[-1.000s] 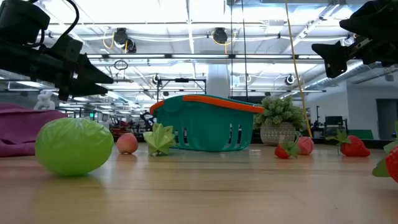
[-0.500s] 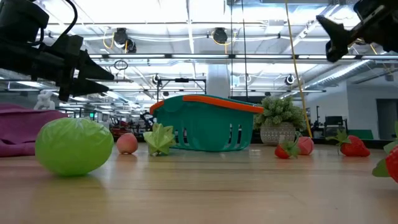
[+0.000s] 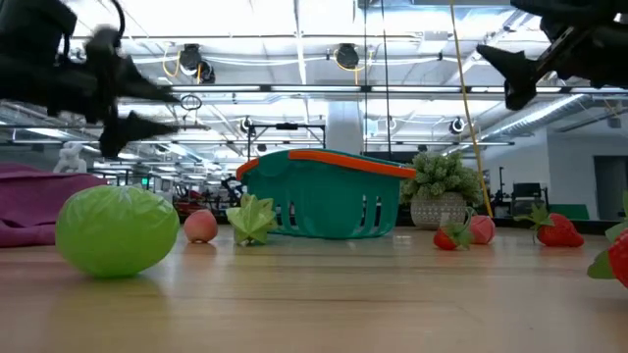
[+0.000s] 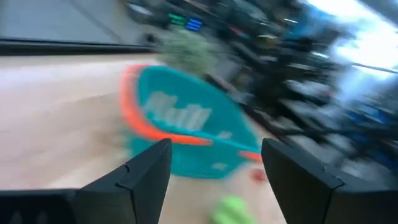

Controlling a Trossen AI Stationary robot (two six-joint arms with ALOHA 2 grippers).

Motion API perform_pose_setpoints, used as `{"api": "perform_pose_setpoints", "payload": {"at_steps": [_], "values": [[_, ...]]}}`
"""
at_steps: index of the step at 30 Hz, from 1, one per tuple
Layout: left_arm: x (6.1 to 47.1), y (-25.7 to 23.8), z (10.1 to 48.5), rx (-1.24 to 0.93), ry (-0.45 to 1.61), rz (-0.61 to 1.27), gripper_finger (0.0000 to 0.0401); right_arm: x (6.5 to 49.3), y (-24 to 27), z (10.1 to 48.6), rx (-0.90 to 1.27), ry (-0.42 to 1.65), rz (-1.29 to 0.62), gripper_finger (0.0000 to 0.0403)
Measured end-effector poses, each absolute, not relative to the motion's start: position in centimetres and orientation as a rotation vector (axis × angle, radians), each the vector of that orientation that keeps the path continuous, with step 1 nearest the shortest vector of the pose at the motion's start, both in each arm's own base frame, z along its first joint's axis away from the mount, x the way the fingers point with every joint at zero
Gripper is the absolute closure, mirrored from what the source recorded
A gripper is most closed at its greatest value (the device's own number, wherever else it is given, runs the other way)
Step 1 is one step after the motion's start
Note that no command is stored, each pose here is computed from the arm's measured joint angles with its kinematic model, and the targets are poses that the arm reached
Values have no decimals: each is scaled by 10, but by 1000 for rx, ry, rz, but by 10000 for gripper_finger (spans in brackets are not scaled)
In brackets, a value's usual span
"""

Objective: Pick and placing Produce into tupperware
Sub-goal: Put the top right red strawberry into the blue basket

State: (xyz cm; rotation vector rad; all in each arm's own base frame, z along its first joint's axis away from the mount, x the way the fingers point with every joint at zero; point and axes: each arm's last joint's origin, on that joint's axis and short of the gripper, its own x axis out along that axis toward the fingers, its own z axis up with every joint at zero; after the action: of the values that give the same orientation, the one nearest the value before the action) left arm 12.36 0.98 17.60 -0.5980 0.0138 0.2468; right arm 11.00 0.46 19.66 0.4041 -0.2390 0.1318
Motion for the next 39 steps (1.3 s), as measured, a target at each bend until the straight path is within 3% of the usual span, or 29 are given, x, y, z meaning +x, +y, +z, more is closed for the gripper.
{"api": "perform_pose_setpoints", "payload": {"at_steps": [4, 10, 15, 24, 33, 39], "values": [[125, 1, 221, -497, -31, 171, 148, 122, 6, 227, 303, -230, 169, 112], [117, -3, 295, -323, 79, 312, 148, 140, 9, 304, 91, -217, 198, 112], [123, -8, 313, -305, 281, 364, 148, 156, 5, 340, 62, 109, 48, 112], [144, -17, 292, -386, 581, 438, 148, 160, -1, 339, 278, 882, -315, 112], [145, -19, 284, -503, 685, 534, 148, 153, 2, 306, 457, 1251, -548, 112], [150, -21, 274, -564, 769, 591, 148, 153, 8, 277, 530, 1313, -586, 112]]}}
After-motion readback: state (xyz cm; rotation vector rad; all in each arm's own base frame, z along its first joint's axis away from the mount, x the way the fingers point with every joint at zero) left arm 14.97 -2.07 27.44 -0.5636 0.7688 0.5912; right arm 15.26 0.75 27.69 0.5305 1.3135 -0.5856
